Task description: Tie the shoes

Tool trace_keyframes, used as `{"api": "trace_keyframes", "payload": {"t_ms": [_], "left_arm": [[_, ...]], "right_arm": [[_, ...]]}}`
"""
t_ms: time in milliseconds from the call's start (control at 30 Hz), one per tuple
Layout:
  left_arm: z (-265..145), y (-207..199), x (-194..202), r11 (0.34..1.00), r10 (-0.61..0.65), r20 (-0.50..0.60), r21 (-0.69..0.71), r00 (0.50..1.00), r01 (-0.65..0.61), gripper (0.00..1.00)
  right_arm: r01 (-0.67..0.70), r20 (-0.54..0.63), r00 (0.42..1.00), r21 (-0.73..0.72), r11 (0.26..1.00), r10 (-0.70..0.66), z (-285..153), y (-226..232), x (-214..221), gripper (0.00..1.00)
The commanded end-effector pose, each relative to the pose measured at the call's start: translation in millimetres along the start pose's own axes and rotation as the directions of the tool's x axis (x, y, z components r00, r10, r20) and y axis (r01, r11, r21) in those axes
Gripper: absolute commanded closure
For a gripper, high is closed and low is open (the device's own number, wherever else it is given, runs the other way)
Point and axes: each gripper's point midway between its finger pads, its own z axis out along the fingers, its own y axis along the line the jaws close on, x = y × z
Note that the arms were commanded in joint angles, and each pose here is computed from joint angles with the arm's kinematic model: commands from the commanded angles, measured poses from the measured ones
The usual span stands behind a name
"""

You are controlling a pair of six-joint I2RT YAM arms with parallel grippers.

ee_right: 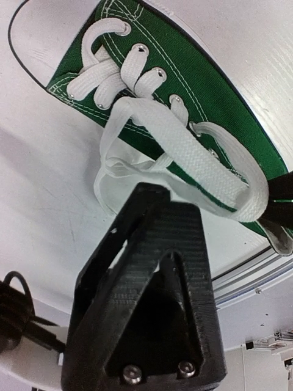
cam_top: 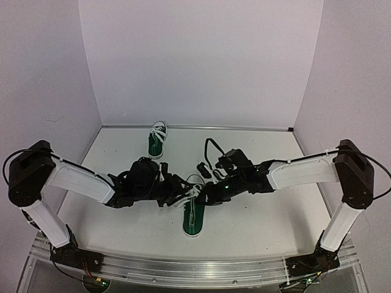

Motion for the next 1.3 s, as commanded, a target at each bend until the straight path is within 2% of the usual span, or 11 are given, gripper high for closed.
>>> {"api": "trace_keyframes", "payload": {"t_ms": [0, 100, 167, 267, 400, 533, 667, 800, 933, 1133, 1267], "left_arm": [[-30.6, -11.2, -26.1, 0.987, 0.141, 0.134, -0.093, 0.981, -0.13, 0.45], [-55.8, -6.5, -43.8, 0.952, 0.256, 0.199, -0.22, 0.946, -0.211, 0.34], [-72.1, -4.5, -51.4, 0.91, 0.362, 0.203, -0.288, 0.91, -0.298, 0.22], [-89.7, 2.1, -51.9, 0.78, 0.565, 0.099, -0.388, 0.819, -0.491, 0.12], [-92.6, 36.5, -44.2, 0.614, 0.66, -0.112, -0.491, 0.743, -0.619, 0.09], [-76.8, 71.6, -33.9, 0.472, 0.647, -0.336, -0.529, 0.685, -0.705, 0.17], [-64.9, 89.5, -34.5, 0.386, 0.644, -0.425, -0.538, 0.636, -0.75, 0.32], [-51.8, 93.5, -33.4, 0.355, 0.649, -0.469, -0.51, 0.599, -0.784, 0.45], [-39.0, 105.6, -31.5, 0.328, 0.633, -0.513, -0.5, 0.58, -0.801, 0.51], [-25.6, 120.5, -24.8, 0.34, 0.607, -0.54, -0.487, 0.583, -0.804, 0.62], [-24.2, 122.7, -23.0, 0.353, 0.603, -0.534, -0.487, 0.592, -0.799, 0.78]], "right_arm": [[0.026, 0.053, 0.998, -0.035, 0.999, -0.024, -15.6, 17.7, -8.8, 1.0], [0.012, 0.04, 0.999, -0.033, 0.999, -0.011, -16.7, 15.6, -2.9, 1.0], [0.003, 0.027, 1.0, -0.032, 0.999, -0.002, -16.5, 13.2, 2.5, 1.0], [-0.009, 0.016, 1.0, -0.029, 1.0, 0.009, -16.5, 10.4, 8.4, 1.0], [-0.016, 0.012, 1.0, -0.028, 0.999, 0.016, -17.2, 9.5, 10.9, 1.0], [-0.016, 0.02, 1.0, -0.025, 1.0, 0.017, -18.4, 10.0, 9.0, 1.0], [-0.02, 0.021, 1.0, -0.021, 1.0, 0.021, -18.4, 9.7, 8.2, 1.0], [-0.023, 0.022, 0.999, -0.015, 1.0, 0.024, -19.1, 8.7, 8.1, 1.0], [-0.025, 0.027, 0.999, -0.008, 1.0, 0.025, -19.7, 7.7, 7.6, 1.0], [-0.032, 0.028, 0.999, 0.004, 0.999, 0.032, -20.7, 5.4, 8.9, 1.0], [-0.037, 0.033, 0.999, 0.015, 0.999, 0.036, -23.6, 3.4, 10.9, 1.0]]}}
